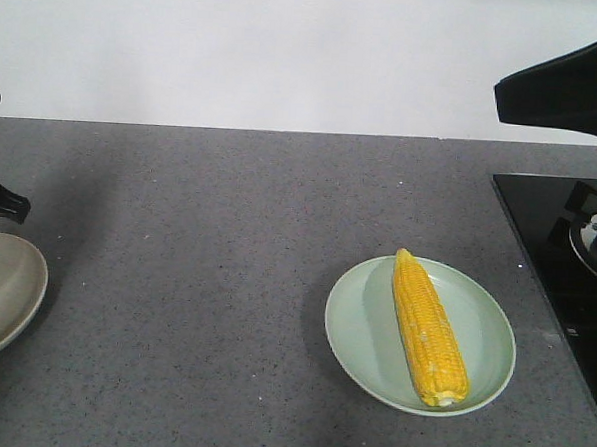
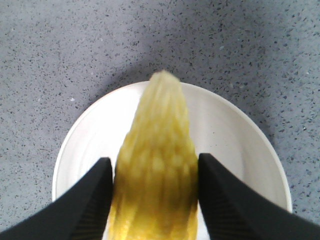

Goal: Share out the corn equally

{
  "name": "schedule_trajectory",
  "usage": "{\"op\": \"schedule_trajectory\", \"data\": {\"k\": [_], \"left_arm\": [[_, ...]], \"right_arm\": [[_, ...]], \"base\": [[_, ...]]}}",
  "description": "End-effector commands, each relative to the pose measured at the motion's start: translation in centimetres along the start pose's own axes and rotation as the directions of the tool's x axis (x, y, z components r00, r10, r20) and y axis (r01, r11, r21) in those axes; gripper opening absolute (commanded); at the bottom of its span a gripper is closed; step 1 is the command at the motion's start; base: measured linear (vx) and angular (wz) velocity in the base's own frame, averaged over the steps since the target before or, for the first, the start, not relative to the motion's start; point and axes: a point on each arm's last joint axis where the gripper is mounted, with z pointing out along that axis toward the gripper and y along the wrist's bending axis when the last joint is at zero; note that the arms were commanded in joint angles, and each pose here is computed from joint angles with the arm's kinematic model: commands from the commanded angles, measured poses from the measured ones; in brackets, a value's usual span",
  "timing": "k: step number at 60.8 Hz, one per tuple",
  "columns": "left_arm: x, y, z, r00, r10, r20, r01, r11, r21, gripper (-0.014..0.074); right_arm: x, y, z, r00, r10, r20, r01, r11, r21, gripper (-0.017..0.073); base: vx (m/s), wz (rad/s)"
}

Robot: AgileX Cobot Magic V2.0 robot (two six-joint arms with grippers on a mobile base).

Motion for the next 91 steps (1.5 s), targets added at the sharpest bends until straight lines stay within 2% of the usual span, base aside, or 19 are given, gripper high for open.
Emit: {"op": "schedule_trajectory", "data": {"k": [1,30,38,46,55,62,64,69,80,91], "left_arm": [[-0.3,0.7,-1.8,0.997,-0.027,0.078,0.028,1.000,-0.011,0.0418],[-0.2,0.7,-1.8,0.998,-0.027,0.057,0.028,1.000,-0.014,0.0422],[0.0,0.7,-1.9,0.999,-0.029,0.043,0.030,0.999,-0.014,0.0409],[0.2,0.4,-2.3,0.998,-0.047,0.044,0.046,0.999,0.027,0.0340],[0.5,-0.1,-4.0,0.994,-0.057,0.094,0.045,0.992,0.115,0.0179],[1.0,-0.2,-6.5,0.981,-0.066,0.185,0.030,0.981,0.192,0.0041],[1.2,-0.2,-7.5,0.972,-0.068,0.224,0.020,0.977,0.211,-0.0002],[1.8,-0.3,-9.9,0.943,-0.095,0.320,0.007,0.964,0.265,-0.0008],[4.0,0.1,-15.9,0.829,-0.154,0.538,-0.046,0.940,0.339,-0.0008],[7.2,0.4,-20.3,0.721,-0.134,0.680,-0.135,0.936,0.326,-0.0008]], "right_arm": [[-0.5,1.1,-1.0,0.999,-0.011,0.035,0.013,0.999,-0.036,-0.0004],[-0.5,1.1,-1.0,0.999,-0.005,0.032,0.006,0.999,-0.032,-0.0004],[-0.8,0.9,-1.1,0.998,-0.009,0.063,0.009,1.000,-0.001,-0.0004],[-1.7,0.2,-1.6,0.984,-0.032,0.173,0.013,0.994,0.112,-0.0004],[-2.7,-0.5,-2.4,0.956,-0.082,0.280,0.011,0.970,0.245,-0.0004],[-2.8,-1.0,-2.8,0.951,-0.115,0.288,0.018,0.948,0.319,-0.0004],[-2.7,-1.1,-2.9,0.954,-0.108,0.281,0.010,0.943,0.332,-0.0004],[-2.4,-1.3,-3.0,0.960,-0.097,0.262,-0.005,0.932,0.363,-0.0004],[-0.6,-1.1,-3.6,0.958,-0.117,0.261,-0.012,0.896,0.443,-0.0004],[4.2,-0.5,-3.0,0.958,-0.097,0.271,-0.048,0.873,0.485,-0.0004]], "base": [[0.00,0.00],[0.00,0.00],[0.00,0.00],[0.00,0.00],[0.00,0.00],[0.00,0.00],[0.00,0.00],[0.00,0.00],[0.00,0.00],[0.00,0.00]]}}
